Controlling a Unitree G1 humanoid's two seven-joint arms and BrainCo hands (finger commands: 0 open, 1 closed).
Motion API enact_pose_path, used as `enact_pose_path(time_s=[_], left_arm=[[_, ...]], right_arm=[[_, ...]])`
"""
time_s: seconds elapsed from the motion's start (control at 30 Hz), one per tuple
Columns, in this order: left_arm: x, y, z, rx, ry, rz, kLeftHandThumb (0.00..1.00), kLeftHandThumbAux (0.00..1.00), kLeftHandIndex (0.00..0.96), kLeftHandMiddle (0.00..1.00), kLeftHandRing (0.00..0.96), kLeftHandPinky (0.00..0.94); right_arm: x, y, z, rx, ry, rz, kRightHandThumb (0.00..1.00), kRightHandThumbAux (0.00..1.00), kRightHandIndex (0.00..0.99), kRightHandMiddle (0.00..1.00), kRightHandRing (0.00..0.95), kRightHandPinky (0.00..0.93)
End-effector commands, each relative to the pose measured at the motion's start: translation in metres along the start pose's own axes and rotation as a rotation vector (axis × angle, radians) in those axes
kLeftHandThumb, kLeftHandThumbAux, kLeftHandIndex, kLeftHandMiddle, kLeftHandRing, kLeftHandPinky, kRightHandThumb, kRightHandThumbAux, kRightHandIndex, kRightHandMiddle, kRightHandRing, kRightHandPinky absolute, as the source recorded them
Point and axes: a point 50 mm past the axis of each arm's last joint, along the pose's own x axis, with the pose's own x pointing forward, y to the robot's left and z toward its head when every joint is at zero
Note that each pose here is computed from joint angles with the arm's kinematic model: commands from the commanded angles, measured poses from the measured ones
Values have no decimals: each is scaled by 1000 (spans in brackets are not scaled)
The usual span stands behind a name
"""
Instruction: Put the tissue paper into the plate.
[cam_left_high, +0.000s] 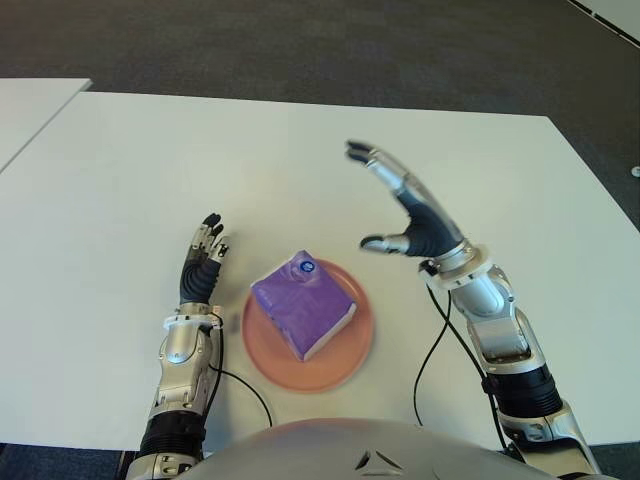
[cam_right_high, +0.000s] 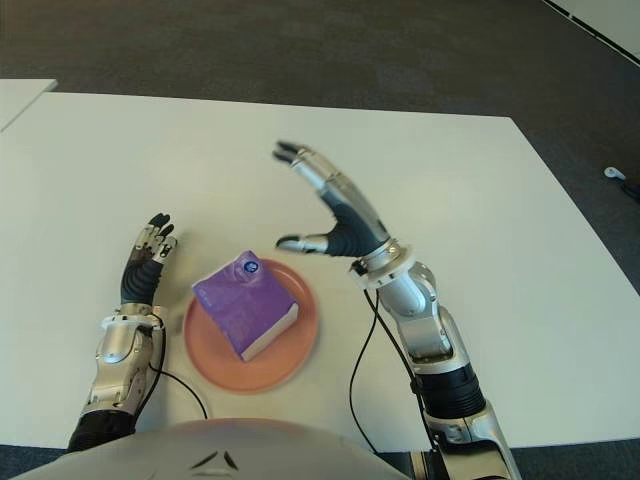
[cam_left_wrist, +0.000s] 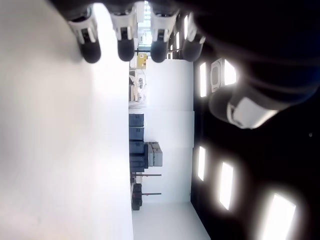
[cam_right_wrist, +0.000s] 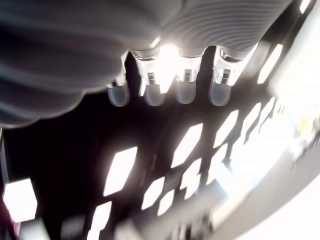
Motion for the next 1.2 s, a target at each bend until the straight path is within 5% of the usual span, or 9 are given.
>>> enact_pose_path(time_s=[0.03,1.2], left_arm=[[-12,1,-14,2,91,1,0,474,0,0,0,0],[-12,5,-13,15,77,7,0,475,0,0,0,0]], right_arm=[[-25,3,-27,78,111,-107,177,264,0,0,0,0],[-26,8,-25,79,84,-115,184,267,0,0,0,0]])
